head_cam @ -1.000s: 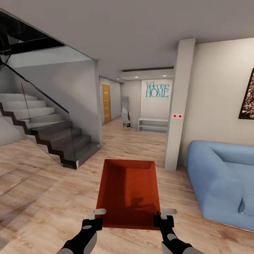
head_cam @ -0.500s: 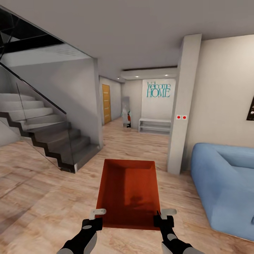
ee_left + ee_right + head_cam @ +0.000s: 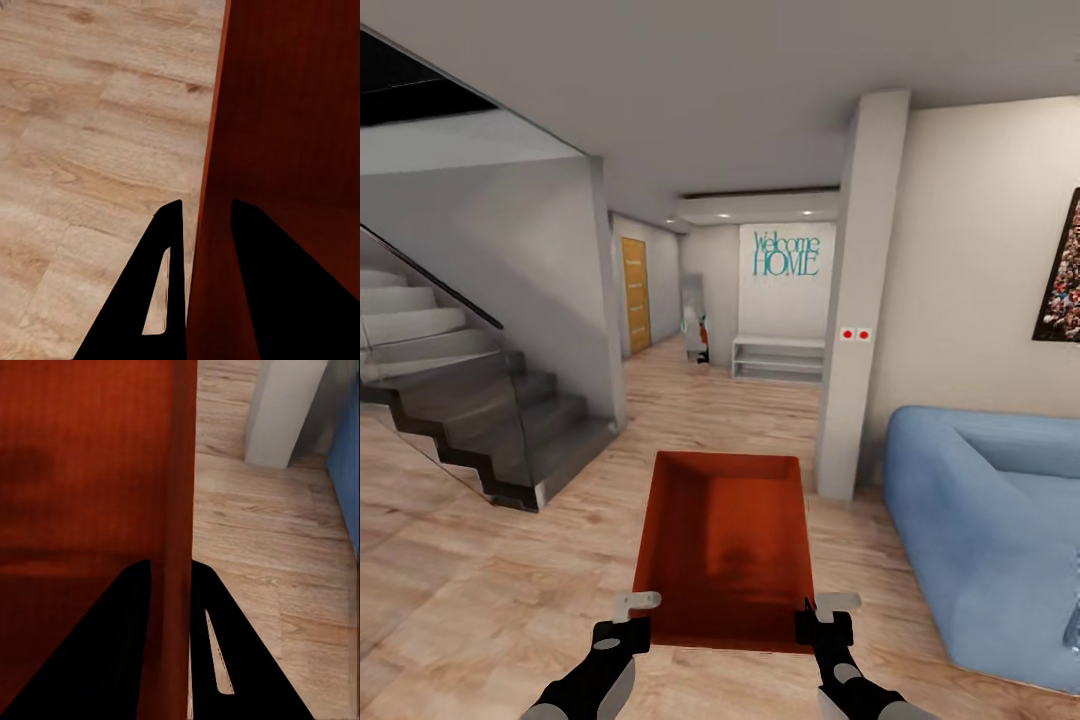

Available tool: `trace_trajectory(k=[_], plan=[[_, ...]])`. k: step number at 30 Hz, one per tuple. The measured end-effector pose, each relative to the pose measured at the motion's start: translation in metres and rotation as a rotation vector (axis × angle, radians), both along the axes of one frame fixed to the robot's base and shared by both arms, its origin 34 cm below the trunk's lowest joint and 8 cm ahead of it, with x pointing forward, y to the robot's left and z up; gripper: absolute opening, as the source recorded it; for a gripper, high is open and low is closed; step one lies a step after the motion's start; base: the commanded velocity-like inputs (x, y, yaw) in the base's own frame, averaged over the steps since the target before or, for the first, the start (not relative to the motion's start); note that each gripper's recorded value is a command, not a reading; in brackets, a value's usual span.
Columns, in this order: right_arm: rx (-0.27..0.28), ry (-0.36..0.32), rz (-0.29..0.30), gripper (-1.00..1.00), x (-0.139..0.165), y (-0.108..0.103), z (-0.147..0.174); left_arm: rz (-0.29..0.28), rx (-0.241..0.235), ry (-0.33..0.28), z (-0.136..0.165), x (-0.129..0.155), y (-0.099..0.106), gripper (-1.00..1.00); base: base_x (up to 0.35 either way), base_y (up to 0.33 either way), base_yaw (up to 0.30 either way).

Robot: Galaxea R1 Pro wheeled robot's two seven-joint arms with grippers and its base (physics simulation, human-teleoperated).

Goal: Move the two storage containers from the living room to the garage. In the garage, place one container on the floor and stack the other container on top of it (either order is fine).

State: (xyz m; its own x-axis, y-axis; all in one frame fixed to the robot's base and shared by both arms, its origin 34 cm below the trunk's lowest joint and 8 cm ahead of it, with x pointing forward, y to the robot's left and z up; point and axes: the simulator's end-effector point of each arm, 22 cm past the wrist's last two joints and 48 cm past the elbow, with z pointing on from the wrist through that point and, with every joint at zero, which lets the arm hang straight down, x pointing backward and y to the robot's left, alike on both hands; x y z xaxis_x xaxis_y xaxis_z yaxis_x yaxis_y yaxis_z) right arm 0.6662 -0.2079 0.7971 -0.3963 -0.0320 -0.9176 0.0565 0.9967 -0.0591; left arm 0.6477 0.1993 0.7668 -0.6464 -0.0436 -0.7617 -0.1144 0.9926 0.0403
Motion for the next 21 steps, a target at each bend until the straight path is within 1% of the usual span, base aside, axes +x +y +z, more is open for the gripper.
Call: trace_trajectory(k=[5, 21], plan=[[0.0, 0.0, 0.001, -1.0, 0.0003, 0.0001, 0.0003, 0.0, 0.0, 0.0, 0.0001, 0.0, 0.0, -1.0, 0.322, 0.0, -0.102], [-0.002, 0.0, 0.004, -1.0, 0.0014, 0.0002, 0.0011, 0.002, -0.002, 0.0, 0.0001, 0.0001, 0.0001, -1.0, 0.322, 0.0, -0.005]])
